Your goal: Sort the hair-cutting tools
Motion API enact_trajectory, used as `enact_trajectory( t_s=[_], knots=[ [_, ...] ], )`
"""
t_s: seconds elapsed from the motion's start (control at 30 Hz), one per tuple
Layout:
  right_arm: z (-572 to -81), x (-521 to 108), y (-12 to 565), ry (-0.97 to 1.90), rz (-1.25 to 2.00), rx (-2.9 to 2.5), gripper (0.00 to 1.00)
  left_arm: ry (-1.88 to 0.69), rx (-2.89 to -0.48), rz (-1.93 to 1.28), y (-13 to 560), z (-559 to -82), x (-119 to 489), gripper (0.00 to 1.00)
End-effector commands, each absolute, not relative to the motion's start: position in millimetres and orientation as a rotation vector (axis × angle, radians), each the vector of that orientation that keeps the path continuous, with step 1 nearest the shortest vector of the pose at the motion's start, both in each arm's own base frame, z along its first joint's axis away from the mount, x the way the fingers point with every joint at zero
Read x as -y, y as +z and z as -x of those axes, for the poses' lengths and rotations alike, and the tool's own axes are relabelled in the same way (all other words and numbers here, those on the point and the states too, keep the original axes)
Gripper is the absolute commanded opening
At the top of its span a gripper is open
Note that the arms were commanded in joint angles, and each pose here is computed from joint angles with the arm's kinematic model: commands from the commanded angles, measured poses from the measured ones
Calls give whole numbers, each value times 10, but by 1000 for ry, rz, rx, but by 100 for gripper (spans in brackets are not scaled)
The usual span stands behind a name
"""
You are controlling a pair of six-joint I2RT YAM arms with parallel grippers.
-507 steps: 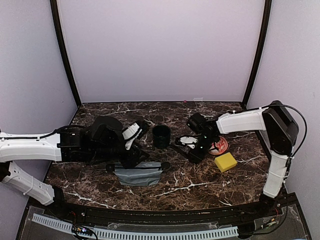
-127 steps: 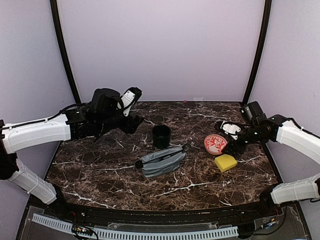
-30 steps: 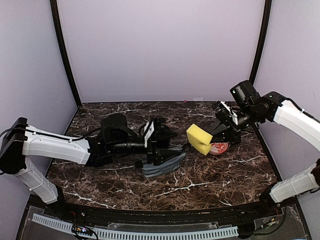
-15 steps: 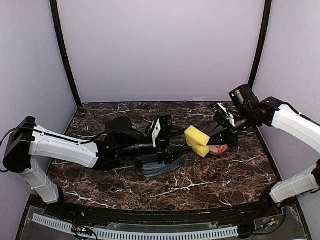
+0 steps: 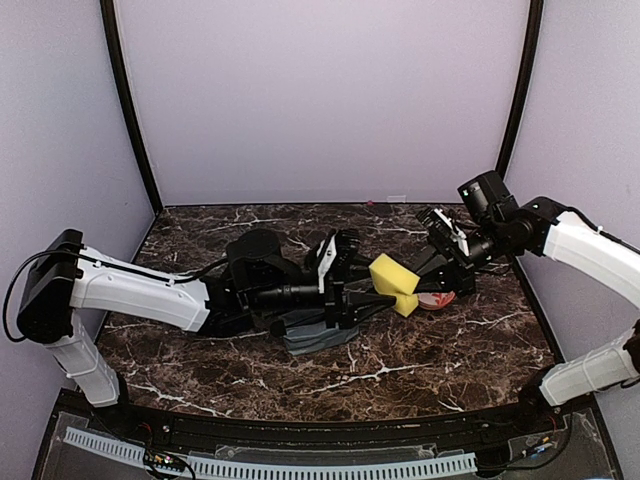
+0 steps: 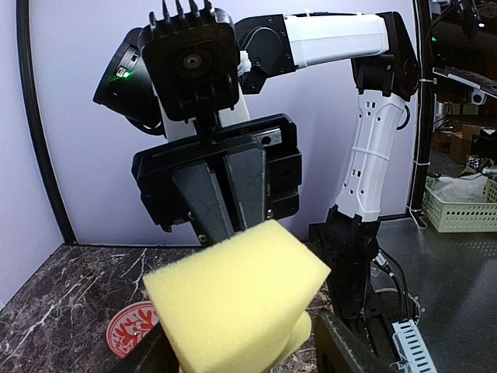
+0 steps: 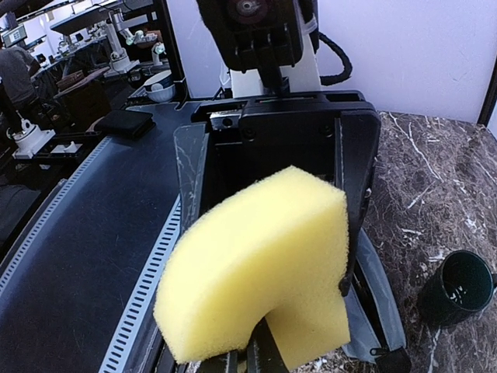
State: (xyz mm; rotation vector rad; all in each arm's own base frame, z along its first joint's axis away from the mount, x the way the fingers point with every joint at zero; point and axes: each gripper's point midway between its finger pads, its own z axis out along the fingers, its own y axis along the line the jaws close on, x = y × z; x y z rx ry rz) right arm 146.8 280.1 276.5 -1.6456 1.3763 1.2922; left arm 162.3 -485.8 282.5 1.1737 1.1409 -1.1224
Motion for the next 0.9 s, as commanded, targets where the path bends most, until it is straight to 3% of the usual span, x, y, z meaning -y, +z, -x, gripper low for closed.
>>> enact_trajectory(
  t_s=[0.0, 0.2, 0.4, 0.47, 0.53, 0.7, 0.87],
  knots=[
    [-1433, -2807, 2807, 1289, 1646, -1353, 3, -1180, -1094, -1196, 2962, -1539, 4917, 58],
    [-1442, -2809, 2824, 1290, 1641, -1362, 4, -1193, -1098, -1212, 2923, -1525, 4946, 51],
    [-1463, -2807, 2801, 1279, 1636, -1383, 5, -1188, -1103, -1222, 2918, -1519, 4941, 29],
    [-1485, -2809, 2803, 1263, 1632, -1396, 9, -1186, -1109, -1224, 2920, -1516, 4930, 22],
    [-1521, -2813, 2787, 1245, 1623, -1421, 20, -1180, -1121, -1221, 2937, -1520, 4910, 17],
    [-1789, -2773, 2746, 1125, 1546, -1563, 41, -1098, -1185, -1228, 2940, -1549, 4744, 10],
    [-2352, -2642, 2785, 1089, 1266, -1714, 48, -921, -1333, -1194, 2845, -1701, 4439, 4]
  ],
)
